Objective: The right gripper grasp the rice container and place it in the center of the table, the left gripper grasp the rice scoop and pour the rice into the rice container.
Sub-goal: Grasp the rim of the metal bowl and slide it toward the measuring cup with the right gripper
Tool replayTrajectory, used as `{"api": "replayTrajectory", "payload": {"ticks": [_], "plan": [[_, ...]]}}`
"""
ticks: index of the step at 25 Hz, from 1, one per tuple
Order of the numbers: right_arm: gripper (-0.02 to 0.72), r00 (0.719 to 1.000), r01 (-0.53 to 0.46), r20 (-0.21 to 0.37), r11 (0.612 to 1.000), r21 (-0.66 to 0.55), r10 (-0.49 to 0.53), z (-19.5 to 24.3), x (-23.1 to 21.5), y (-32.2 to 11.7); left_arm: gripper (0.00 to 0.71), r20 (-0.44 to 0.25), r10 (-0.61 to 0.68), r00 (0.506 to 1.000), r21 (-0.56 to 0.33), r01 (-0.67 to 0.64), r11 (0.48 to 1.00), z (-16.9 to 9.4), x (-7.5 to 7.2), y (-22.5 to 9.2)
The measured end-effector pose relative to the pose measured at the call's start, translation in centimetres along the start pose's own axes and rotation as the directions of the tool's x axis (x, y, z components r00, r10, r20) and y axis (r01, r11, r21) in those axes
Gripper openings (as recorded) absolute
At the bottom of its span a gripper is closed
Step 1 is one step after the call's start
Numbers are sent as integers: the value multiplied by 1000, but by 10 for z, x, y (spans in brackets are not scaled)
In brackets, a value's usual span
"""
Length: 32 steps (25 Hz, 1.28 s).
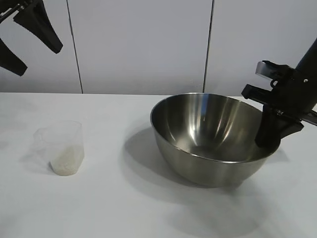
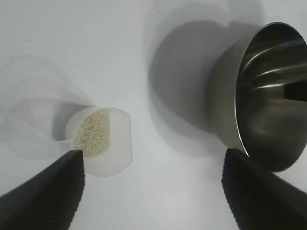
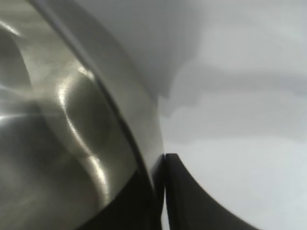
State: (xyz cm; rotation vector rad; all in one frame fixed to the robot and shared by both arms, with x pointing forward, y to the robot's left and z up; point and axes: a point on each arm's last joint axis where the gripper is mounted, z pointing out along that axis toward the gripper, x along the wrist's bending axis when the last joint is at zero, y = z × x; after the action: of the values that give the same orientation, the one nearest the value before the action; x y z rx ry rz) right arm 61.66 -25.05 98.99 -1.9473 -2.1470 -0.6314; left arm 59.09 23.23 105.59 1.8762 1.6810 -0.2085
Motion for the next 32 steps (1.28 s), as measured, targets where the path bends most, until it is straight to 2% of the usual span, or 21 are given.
{"api": "replayTrajectory", "payload": {"ticks": [3,9,16,19,23,25,27,29,31,32], "plan": [[18,999,43,17,999,-8,-43,2,30,6,570,0,0,1000,0,0,1000,0,0,0],[18,993,108,36,991,82,-111,41,73,-4,570,0,0,1000,-1,0,1000,0,0,0],[18,993,62,98,993,97,-71,79,73,-3,570,0,0,1000,-1,0,1000,0,0,0],[18,990,46,127,993,106,-59,84,69,-3,570,0,0,1000,-1,0,1000,0,0,0],[25,989,45,134,993,110,-59,84,68,-3,570,0,0,1000,-1,0,1000,0,0,0],[78,989,45,134,992,117,-61,84,68,-4,570,0,0,1000,-1,0,1000,0,0,0],[188,989,45,133,992,117,-61,83,69,-4,570,-1,0,1000,-3,0,1000,0,0,0],[351,989,47,135,992,118,-63,83,69,-4,570,-1,0,1000,-3,0,1000,0,0,0],[448,987,52,146,992,116,-69,81,69,-3,570,-1,0,1000,-4,0,1000,0,0,0],[472,986,45,155,993,106,-62,78,68,0,570,-1,0,1000,-4,0,1000,0,0,0]]}}
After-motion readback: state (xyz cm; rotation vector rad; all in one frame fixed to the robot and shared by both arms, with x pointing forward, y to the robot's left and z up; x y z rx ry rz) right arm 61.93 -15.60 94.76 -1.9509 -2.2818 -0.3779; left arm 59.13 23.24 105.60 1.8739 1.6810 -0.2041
